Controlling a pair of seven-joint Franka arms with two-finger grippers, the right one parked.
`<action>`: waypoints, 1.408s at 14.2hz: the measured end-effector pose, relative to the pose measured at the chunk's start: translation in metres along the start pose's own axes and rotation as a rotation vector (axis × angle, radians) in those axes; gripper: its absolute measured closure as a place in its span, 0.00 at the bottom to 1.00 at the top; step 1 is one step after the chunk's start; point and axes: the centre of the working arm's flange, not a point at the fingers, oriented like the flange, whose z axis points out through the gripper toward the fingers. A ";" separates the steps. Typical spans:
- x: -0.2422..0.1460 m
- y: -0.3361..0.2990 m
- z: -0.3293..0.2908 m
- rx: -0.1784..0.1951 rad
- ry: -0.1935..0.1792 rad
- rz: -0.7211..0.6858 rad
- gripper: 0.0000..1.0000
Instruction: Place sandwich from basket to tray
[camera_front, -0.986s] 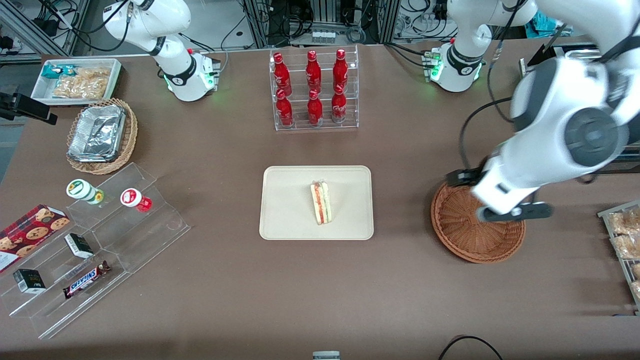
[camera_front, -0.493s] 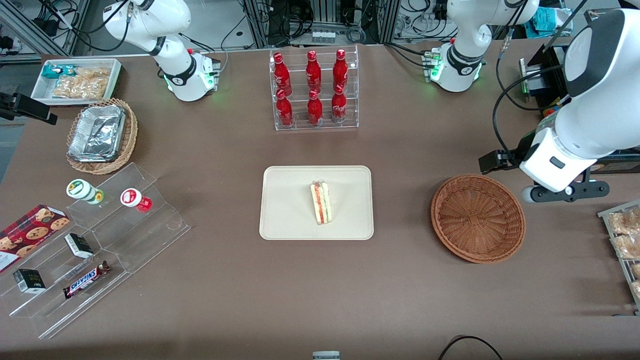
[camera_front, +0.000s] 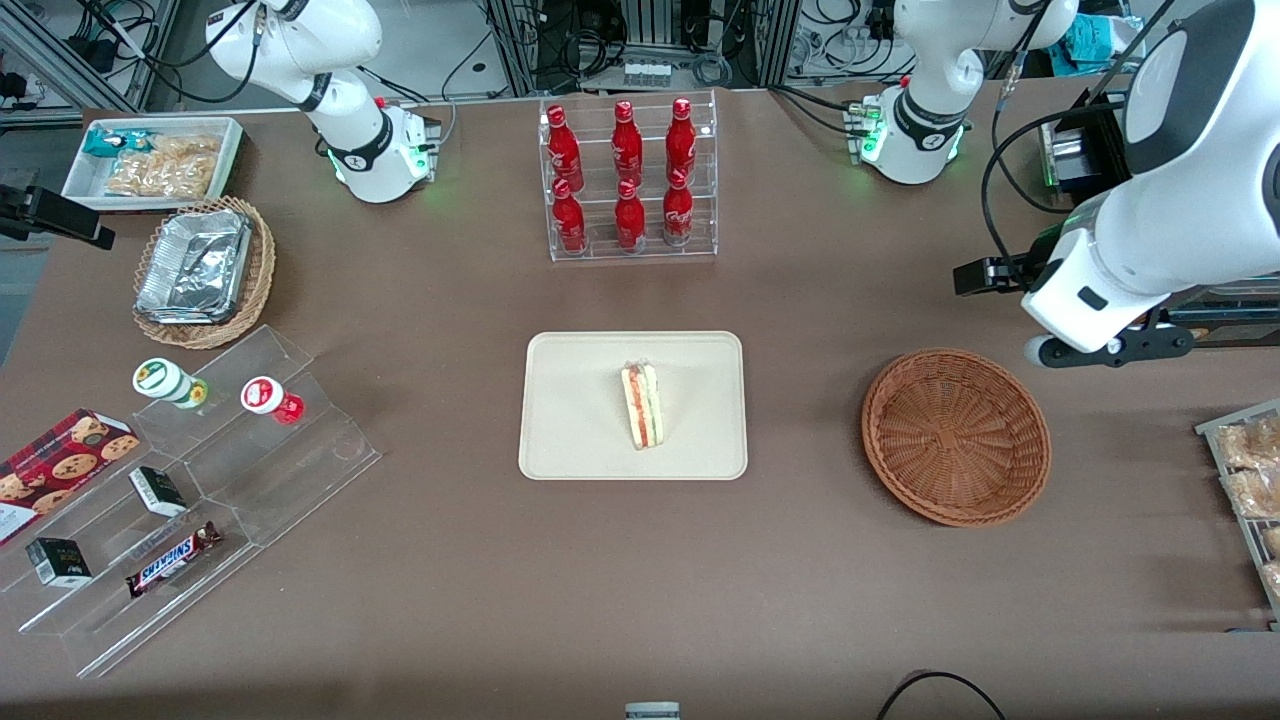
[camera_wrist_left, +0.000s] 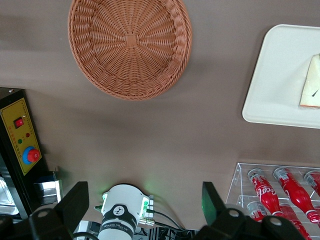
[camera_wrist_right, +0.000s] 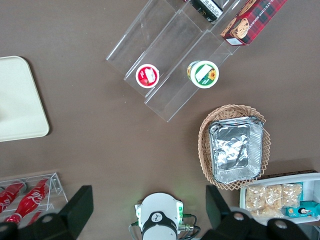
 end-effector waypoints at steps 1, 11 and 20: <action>-0.001 -0.014 -0.003 -0.007 0.006 -0.025 0.00; -0.014 -0.062 0.003 -0.026 0.095 -0.093 0.00; -0.018 -0.065 -0.003 -0.042 0.160 -0.098 0.00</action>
